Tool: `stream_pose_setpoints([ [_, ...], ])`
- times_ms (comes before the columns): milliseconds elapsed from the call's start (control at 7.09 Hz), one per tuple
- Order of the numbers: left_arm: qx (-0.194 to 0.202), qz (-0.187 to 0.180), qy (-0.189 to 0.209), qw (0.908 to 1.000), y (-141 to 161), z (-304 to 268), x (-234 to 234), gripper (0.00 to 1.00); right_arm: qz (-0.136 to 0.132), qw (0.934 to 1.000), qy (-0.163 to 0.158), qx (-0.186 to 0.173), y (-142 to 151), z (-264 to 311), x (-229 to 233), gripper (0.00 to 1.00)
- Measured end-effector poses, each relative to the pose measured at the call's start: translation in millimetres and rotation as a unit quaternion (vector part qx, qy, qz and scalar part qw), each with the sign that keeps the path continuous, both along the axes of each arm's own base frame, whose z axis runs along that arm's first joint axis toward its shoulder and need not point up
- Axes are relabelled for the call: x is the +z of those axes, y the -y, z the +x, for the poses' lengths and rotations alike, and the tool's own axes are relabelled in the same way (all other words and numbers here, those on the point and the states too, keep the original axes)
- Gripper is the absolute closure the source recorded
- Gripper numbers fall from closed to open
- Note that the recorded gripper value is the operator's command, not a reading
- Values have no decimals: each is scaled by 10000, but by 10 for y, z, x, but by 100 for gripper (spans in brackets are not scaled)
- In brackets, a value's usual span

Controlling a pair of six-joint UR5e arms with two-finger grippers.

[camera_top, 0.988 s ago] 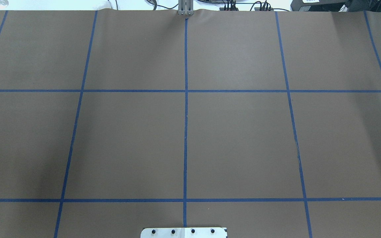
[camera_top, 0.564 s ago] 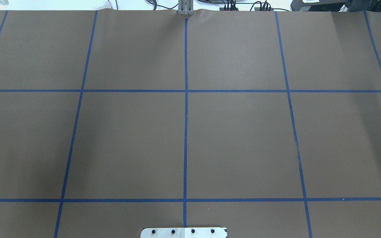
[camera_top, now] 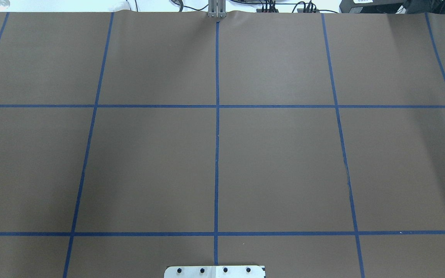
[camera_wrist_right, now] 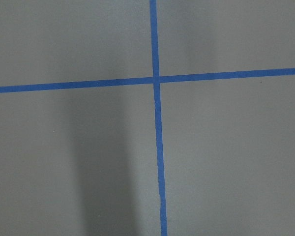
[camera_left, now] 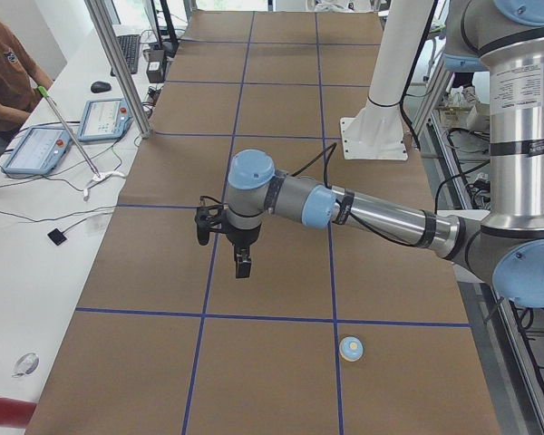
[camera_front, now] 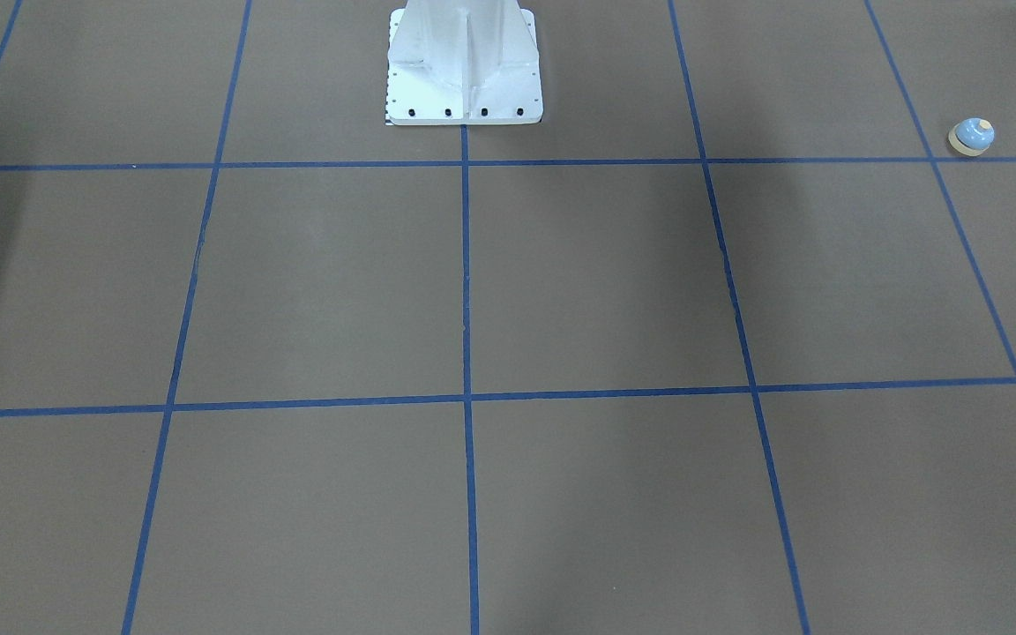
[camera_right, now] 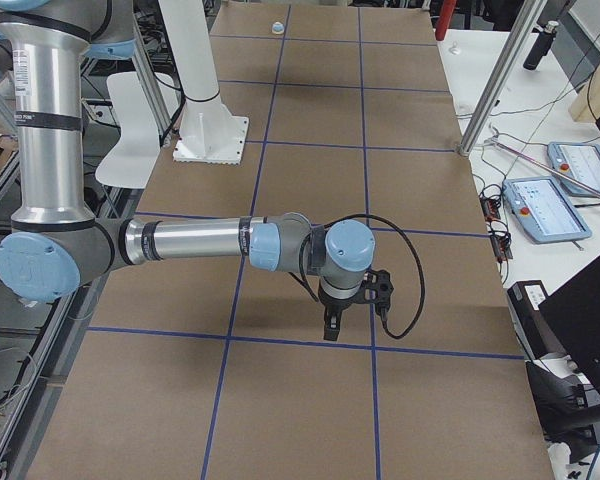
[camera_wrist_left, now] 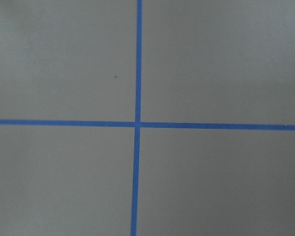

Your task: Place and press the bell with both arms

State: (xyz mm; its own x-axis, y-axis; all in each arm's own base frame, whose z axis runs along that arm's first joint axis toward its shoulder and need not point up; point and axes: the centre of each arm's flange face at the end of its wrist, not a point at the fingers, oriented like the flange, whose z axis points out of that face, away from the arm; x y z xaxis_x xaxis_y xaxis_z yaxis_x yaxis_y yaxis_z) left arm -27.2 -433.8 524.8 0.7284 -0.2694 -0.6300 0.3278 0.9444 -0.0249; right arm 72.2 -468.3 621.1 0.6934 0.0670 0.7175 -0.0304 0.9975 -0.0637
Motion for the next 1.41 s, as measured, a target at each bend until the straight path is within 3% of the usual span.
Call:
stream_pose_setpoints([
  [423, -857, -613, 754, 9916, -710, 163, -60, 0, -3, 10000, -27, 0, -15, 3, -9, 0],
  [706, -1633, -1156, 1318, 9709, -865, 562, 72, 0, -25, 10000, -59, 1, -36, 8, 0, 0],
  [1129, -2570, -1806, 2401, 9185, -1172, 1390, 348, 0, 18, 9999, -128, -12, -16, 12, -25, 0],
  [1411, -3207, -2303, 3023, 8676, -1403, 1530, 586, 0, 42, 9999, -127, -15, -9, 11, -37, 0],
])
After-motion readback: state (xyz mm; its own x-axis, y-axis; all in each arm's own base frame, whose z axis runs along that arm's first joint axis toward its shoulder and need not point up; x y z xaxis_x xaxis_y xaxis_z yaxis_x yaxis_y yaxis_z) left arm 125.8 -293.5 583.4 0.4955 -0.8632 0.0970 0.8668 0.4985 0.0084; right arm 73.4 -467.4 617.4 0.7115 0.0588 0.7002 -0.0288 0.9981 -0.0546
